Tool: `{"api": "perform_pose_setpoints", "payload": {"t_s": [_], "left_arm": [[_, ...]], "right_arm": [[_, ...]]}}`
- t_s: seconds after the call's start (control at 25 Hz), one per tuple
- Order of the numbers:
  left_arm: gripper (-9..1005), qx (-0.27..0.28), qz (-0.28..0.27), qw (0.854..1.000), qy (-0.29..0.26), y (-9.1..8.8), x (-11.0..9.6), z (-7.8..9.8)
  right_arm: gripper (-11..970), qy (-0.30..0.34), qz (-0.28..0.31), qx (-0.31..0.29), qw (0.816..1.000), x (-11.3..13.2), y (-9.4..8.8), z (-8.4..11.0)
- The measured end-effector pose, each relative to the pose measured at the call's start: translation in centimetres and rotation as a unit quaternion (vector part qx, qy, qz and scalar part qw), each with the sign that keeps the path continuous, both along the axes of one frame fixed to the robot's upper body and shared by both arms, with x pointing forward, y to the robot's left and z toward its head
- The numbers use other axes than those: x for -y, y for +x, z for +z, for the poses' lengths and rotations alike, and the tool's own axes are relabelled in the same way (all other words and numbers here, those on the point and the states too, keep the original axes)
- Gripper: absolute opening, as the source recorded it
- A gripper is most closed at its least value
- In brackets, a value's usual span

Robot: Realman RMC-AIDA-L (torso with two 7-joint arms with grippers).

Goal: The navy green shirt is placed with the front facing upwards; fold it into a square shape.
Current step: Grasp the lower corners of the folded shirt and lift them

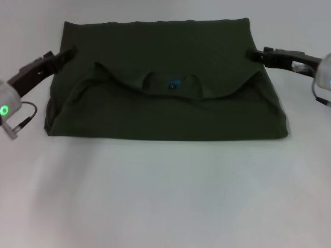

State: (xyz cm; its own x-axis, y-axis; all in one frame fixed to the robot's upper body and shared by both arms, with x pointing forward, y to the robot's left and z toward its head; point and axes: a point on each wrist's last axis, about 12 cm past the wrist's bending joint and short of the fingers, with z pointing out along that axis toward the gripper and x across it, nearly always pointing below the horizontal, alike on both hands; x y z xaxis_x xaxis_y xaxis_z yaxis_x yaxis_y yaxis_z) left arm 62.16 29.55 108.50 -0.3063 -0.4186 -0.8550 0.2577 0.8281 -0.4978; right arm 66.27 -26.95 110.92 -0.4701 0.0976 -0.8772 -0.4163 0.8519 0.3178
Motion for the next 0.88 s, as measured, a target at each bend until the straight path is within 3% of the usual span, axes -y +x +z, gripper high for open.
{"api": "perform_pose_setpoints", "payload": {"t_s": [0.2,0.44,0.6,0.8,0.88], "left_arm": [[836,-0.013,-0.035,0.999,0.003,-2.6,-1.5,-0.6],[836,-0.021,-0.064,0.996,0.058,-5.0,-2.7,-1.3],[835,-0.038,-0.075,0.992,0.097,-5.7,-3.2,-1.9],[835,-0.068,-0.078,0.984,0.143,-5.8,-3.6,-2.7],[835,-0.072,-0.08,0.981,0.162,-5.8,-3.7,-2.9]], "right_arm": [[615,0.045,0.029,-0.02,0.998,2.2,-2.3,0.3],[616,0.101,0.07,-0.067,0.99,4.3,-5.1,0.5],[616,0.12,0.07,-0.091,0.986,5.5,-6.3,0.1],[753,0.14,0.057,-0.106,0.983,6.3,-7.2,-0.3],[755,0.147,0.05,-0.105,0.982,6.5,-7.4,-0.4]]}}
